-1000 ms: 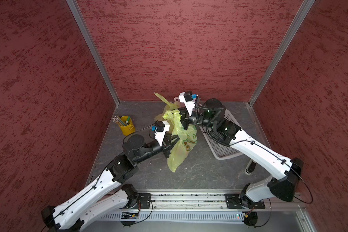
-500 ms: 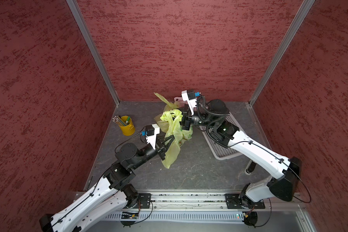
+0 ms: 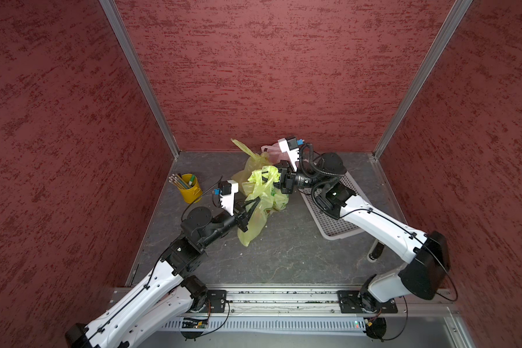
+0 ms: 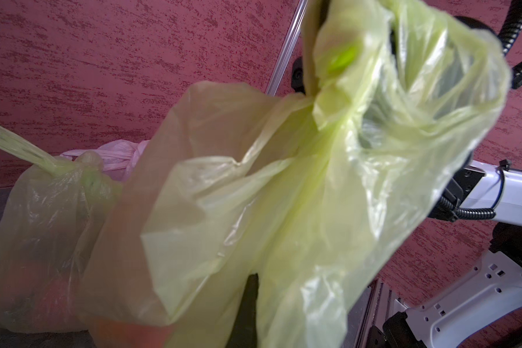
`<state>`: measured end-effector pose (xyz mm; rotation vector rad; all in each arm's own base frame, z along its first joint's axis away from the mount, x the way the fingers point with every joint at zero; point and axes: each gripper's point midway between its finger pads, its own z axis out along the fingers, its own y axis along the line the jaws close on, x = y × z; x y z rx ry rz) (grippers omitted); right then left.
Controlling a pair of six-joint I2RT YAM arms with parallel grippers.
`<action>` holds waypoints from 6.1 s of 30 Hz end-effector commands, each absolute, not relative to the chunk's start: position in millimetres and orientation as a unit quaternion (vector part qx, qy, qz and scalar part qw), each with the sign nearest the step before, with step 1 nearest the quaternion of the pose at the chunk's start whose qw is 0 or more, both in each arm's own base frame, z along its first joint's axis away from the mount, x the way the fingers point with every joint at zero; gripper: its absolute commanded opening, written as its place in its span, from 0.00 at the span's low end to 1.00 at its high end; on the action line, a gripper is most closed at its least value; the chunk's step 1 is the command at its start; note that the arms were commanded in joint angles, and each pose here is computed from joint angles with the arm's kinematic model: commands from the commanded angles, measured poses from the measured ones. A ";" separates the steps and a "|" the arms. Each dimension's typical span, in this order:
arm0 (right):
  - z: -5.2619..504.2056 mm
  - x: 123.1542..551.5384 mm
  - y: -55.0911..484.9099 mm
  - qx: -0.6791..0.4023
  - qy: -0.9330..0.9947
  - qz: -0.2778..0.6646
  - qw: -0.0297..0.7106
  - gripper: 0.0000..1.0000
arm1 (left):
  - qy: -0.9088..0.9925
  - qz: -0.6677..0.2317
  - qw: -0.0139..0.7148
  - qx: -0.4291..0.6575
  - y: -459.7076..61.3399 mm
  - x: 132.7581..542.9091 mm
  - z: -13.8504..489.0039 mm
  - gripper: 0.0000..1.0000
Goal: Place the peach into a plastic bag & tie a knot
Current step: Cross the plastic bag at the center of the board, then tie the plastic bag at the center of the board.
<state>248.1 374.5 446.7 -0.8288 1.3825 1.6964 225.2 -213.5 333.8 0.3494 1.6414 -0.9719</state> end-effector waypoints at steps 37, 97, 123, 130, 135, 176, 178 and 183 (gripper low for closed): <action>457.9 259.0 346.8 -0.359 0.509 0.655 0.427 0.00 | 0.626 -0.640 0.423 0.143 -195.1 227.5 462.2 0.48; 375.6 274.4 365.6 -0.374 0.607 0.585 0.386 0.10 | 0.691 -0.566 0.432 0.124 -206.3 260.3 379.7 0.00; 361.0 229.6 319.0 -0.330 0.689 0.508 0.399 0.42 | 0.725 -0.550 0.409 0.063 -184.5 276.9 296.6 0.00; 361.5 230.4 335.4 -0.338 0.693 0.510 0.382 0.45 | 0.725 -0.552 0.406 0.065 -185.4 275.1 298.2 0.00; 350.4 242.1 348.4 -0.335 0.707 0.497 0.375 0.47 | 0.725 -0.552 0.407 0.066 -184.7 273.5 299.3 0.00; 324.6 238.0 328.3 -0.283 0.750 0.467 0.374 0.00 | 0.803 -0.091 0.586 -0.055 -44.7 352.3 319.3 0.00; 317.6 235.2 318.6 -0.274 0.758 0.455 0.379 0.00 | 0.803 -0.081 0.587 -0.066 -32.9 365.3 320.1 0.00; 296.4 231.7 294.4 -0.249 0.783 0.417 0.389 0.00 | 0.806 -0.088 0.579 -0.088 -9.5 383.2 318.3 0.00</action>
